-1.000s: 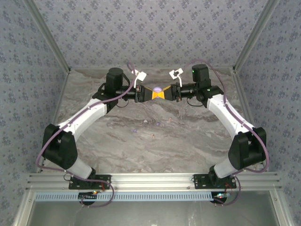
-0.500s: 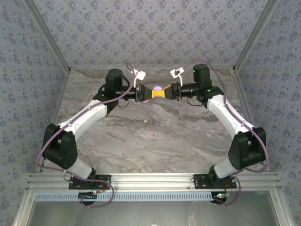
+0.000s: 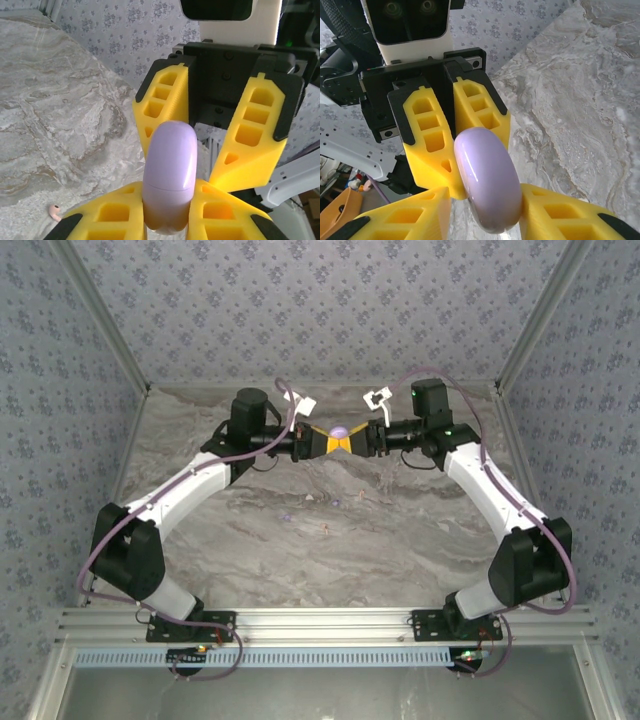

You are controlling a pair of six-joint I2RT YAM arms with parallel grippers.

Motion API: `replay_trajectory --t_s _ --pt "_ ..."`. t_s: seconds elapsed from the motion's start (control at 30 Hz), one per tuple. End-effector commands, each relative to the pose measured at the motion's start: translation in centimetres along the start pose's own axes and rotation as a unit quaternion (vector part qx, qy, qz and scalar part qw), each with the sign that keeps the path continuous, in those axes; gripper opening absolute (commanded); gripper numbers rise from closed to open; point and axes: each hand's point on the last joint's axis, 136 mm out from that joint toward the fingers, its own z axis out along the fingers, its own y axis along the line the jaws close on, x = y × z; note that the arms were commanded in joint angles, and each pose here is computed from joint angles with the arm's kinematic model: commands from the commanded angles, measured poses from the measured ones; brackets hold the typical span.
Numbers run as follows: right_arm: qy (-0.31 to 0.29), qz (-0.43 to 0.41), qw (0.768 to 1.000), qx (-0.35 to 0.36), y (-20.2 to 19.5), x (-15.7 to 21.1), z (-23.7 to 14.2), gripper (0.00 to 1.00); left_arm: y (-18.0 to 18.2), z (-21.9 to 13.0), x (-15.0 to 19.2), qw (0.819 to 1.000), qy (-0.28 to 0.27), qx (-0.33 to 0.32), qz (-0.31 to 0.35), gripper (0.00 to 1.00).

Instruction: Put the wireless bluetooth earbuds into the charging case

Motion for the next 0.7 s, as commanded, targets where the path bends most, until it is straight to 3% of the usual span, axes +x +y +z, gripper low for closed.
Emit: replay_trajectory --t_s 0.0,0.23,0.67 --pt "0.007 -0.034 0.999 0.013 1.6 -0.7 -1.1 0.43 -1.5 -0.9 -1.3 0.994 -0.029 -0.002 0.105 0.14" --pt "0.016 -0.037 0.999 0.021 1.6 -0.3 -1.3 0.44 -2.2 -1.5 -1.2 0.983 -0.039 -0.001 0.178 0.15" --pt "0.02 -0.048 0.998 0.024 2.1 -0.6 -1.0 0.46 -3.6 -1.3 0.1 0.978 -0.023 0.03 0.207 0.2"
